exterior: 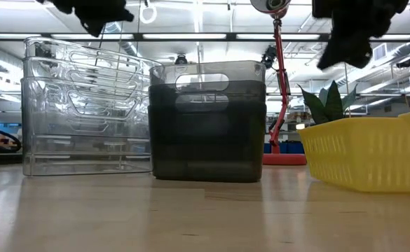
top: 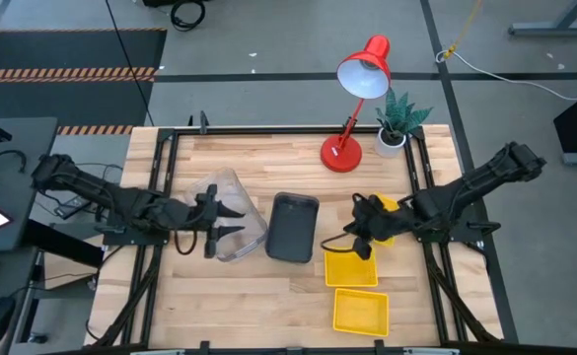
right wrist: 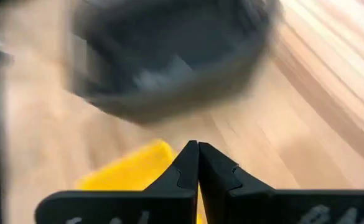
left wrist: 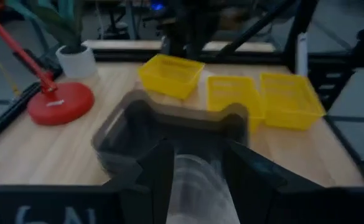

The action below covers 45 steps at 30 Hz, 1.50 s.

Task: Stack baskets by color
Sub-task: Stack the bottom yellow bin on the center yellow bin

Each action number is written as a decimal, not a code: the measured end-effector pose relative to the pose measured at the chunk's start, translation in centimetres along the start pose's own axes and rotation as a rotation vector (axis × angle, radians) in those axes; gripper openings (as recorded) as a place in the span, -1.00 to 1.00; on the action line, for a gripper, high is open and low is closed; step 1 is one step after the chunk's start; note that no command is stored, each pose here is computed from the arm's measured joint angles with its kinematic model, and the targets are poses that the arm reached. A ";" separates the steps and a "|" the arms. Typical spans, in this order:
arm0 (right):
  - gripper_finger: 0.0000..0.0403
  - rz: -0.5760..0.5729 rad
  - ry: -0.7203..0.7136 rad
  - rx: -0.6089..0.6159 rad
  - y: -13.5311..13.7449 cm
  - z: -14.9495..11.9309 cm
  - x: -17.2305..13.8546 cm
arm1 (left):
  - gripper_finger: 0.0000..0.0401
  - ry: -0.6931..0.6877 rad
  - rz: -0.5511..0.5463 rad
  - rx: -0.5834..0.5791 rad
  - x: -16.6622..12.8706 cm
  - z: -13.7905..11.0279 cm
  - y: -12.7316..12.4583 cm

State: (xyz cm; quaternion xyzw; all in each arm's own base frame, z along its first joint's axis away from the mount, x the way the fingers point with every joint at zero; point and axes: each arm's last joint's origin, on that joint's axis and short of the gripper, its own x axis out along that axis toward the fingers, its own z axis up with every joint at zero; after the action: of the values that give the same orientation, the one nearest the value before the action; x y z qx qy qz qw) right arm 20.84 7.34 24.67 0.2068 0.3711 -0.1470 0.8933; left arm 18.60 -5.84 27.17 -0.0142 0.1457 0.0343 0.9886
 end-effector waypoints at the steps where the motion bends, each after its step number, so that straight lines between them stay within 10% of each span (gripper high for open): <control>1: -0.94 -0.032 0.046 0.011 -0.1 0.1 0.1 | -0.29 -0.006 -0.011 -0.006 -0.2 -0.2 -0.2; 16: -0.60 0.048 0.296 -0.088 5.3 0.1 2.0 | -0.29 0.003 0.042 0.093 -2.6 -1.8 -2.5; 31: -0.49 0.113 0.383 0.003 8.2 -0.7 1.3 | -0.30 -0.211 -0.193 0.107 -9.6 0.0 1.5; 45: -0.47 -0.016 0.641 -0.023 8.1 -4.3 0.6 | -0.30 -0.280 -0.284 0.011 -7.6 -6.7 1.4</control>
State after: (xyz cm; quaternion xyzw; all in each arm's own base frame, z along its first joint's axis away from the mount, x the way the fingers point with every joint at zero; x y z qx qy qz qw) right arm 22.02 16.40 23.61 0.2294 0.6369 -0.0769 0.7320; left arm 9.31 -5.19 22.94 -0.0243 0.0035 -0.1046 0.9942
